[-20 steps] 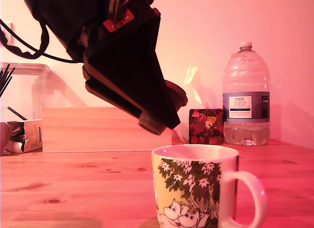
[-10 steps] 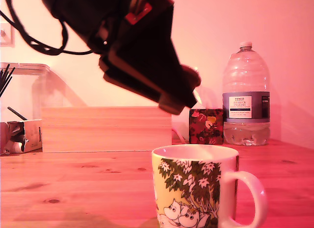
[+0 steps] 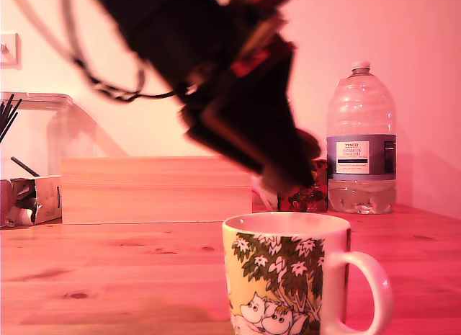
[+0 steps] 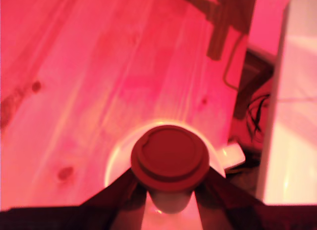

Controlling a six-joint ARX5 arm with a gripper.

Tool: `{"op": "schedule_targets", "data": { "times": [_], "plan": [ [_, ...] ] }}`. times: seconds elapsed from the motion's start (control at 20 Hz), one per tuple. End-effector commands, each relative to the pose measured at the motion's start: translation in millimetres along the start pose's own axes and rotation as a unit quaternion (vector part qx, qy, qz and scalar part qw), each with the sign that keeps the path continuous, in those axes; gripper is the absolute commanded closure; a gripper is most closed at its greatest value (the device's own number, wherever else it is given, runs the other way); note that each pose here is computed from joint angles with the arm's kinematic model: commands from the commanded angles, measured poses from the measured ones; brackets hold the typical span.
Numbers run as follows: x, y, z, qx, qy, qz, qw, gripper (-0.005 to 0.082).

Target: Pick up the coffee capsules from the table one by one and drop them inside the nearest coffee cup

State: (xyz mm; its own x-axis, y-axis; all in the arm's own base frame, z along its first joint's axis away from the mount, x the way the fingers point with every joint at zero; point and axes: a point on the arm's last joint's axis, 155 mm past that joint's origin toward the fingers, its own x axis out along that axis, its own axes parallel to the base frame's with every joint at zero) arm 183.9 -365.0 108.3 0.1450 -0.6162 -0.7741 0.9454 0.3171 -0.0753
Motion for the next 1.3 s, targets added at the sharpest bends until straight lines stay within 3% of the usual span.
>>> {"op": "schedule_targets", "data": {
  "times": [0.0,0.35,0.75,0.8,0.85,0.95,1.0,1.15,1.25],
  "plan": [
    [8,-1,-7,0.008,0.027,-0.003,0.9996,0.0573],
    [11,-2,-25,0.002,0.098,-0.013,0.9951,0.0573],
    [9,-2,-31,0.003,0.111,-0.014,0.9938,0.0565],
    [9,-2,-31,0.003,0.111,-0.014,0.9938,0.0542],
    [9,-2,-30,0.004,0.110,-0.014,0.9938,0.0459],
    [10,-2,-30,0.004,0.108,-0.013,0.9940,0.0165],
    [10,-2,-29,0.004,0.107,-0.012,0.9942,0.0090],
    [11,-3,-24,0.010,0.099,-0.011,0.9950,0.0119],
    [11,-4,-21,0.014,0.093,-0.012,0.9955,0.0211]
  ]
}}
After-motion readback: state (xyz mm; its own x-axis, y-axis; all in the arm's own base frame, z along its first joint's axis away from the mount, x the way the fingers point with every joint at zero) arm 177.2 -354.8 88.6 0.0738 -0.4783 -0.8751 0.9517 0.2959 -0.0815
